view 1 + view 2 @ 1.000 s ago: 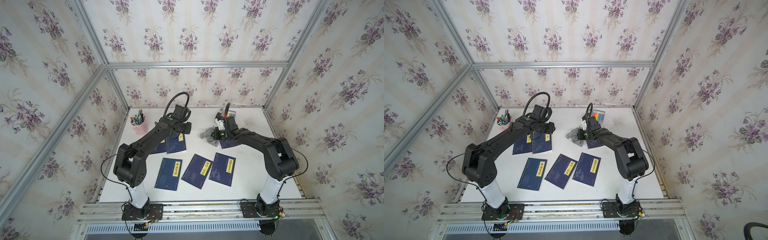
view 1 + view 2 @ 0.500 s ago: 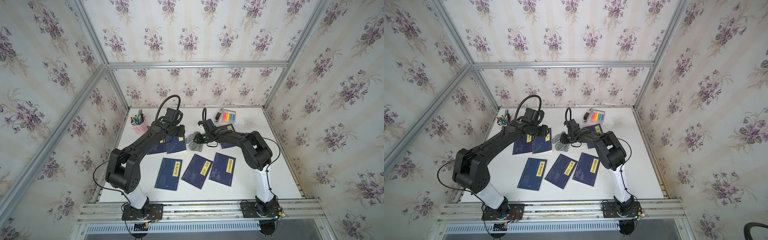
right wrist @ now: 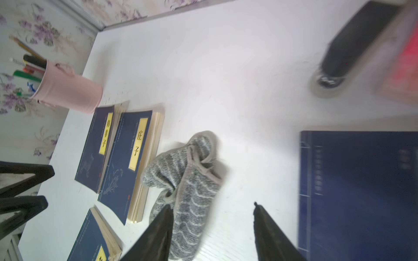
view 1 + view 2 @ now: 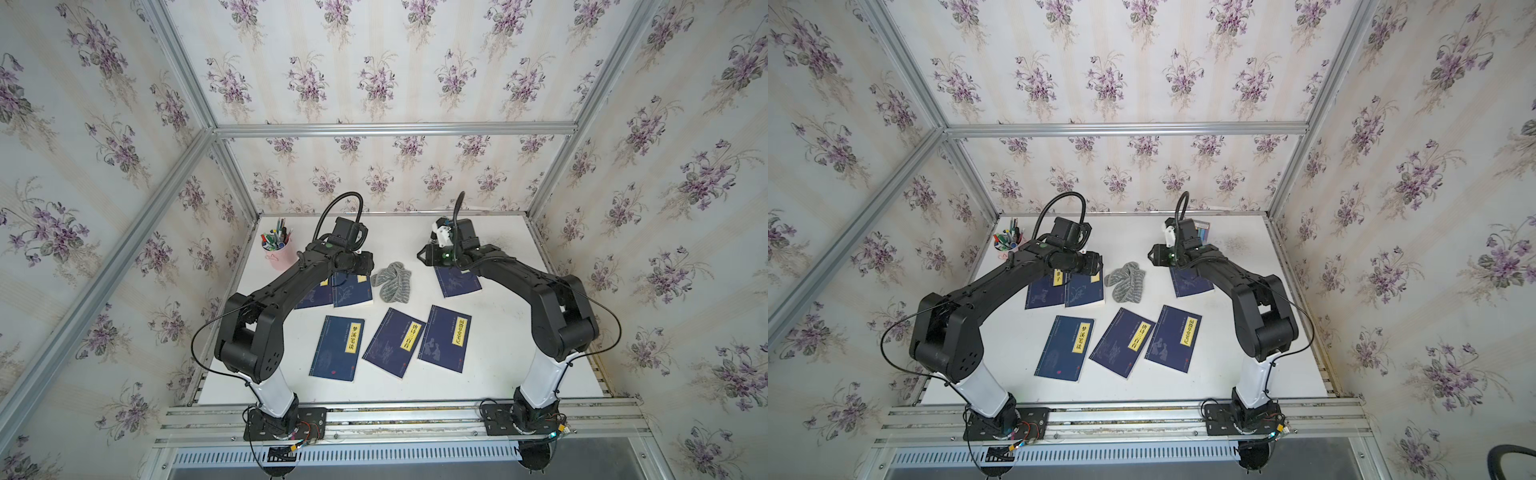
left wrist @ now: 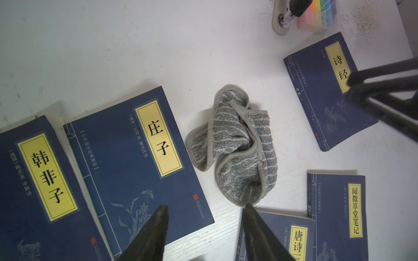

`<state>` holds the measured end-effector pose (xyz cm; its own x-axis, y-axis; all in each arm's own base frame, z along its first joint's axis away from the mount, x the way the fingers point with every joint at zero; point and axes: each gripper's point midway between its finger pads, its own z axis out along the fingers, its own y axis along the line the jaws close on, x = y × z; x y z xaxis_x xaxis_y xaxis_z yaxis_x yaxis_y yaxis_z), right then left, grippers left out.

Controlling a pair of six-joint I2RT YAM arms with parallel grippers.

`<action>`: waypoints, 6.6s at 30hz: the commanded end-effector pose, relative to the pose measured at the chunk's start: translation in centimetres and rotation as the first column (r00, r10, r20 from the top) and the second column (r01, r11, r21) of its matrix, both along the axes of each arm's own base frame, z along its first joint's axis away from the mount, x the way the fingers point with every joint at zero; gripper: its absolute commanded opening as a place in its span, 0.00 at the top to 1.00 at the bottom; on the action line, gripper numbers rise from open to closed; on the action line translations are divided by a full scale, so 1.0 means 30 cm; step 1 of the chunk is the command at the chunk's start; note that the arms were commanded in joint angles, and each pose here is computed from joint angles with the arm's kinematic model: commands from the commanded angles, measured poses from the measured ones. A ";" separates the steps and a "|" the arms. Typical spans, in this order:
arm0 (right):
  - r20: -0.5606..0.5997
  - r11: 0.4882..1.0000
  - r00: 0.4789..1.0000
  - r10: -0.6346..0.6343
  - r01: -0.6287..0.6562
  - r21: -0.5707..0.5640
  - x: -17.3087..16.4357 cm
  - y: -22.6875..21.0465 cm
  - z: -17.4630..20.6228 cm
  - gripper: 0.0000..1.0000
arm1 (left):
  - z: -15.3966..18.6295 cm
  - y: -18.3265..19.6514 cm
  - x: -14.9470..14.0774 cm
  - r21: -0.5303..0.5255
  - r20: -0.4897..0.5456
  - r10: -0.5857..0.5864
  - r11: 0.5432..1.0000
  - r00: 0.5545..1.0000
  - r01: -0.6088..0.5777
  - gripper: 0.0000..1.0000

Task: Wipe the cover of the book
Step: Place the cleaning item at the center of the board, then move the book to the center of the board, then pick up the cleaning item at the center of the board, then wipe the dirt from the cover of the book.

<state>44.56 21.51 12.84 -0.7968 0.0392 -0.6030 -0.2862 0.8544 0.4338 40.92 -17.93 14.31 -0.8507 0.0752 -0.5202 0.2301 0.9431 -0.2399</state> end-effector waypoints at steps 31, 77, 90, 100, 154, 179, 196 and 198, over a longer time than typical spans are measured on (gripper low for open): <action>-0.269 0.980 0.948 -0.168 0.130 -0.154 0.005 -0.366 -0.413 0.49 | -0.083 -0.152 0.024 -0.089 -0.034 -0.084 0.993 0.996 0.081 0.28; -0.098 0.948 0.972 0.215 -0.232 -0.218 -0.109 0.424 -0.288 0.44 | -0.070 0.109 -0.082 -0.066 -0.059 0.088 0.994 0.994 -0.092 0.21; -0.177 0.916 0.957 0.229 -0.273 -0.293 -0.139 0.431 -0.414 0.87 | -0.086 0.112 -0.075 -0.091 -0.072 0.082 0.992 0.994 -0.088 0.22; 0.053 0.958 0.983 0.174 -0.156 -0.242 -0.074 0.336 -0.061 1.00 | -0.044 0.023 -0.039 -0.047 -0.035 -0.006 0.999 0.999 0.005 0.24; -0.142 0.938 0.986 -0.085 0.031 -0.344 -0.005 -0.067 -0.336 1.00 | -0.564 -0.373 -0.040 -0.110 -0.393 -0.177 0.983 0.902 0.145 1.00; -0.282 0.973 0.959 0.013 -0.076 -0.216 -0.236 -0.047 -0.446 1.00 | -0.333 -0.256 0.009 -0.129 -0.301 -0.154 0.984 0.941 0.120 1.00; -0.270 0.998 0.961 0.053 -0.058 -0.010 -0.344 0.083 -0.358 1.00 | -0.276 -0.226 0.176 -0.027 -0.267 -0.096 0.995 0.959 0.092 1.00; -0.266 0.998 0.962 0.056 -0.060 -0.009 -0.338 0.093 -0.351 1.00 | -0.297 -0.223 0.178 -0.017 -0.272 -0.097 0.995 0.957 0.096 1.00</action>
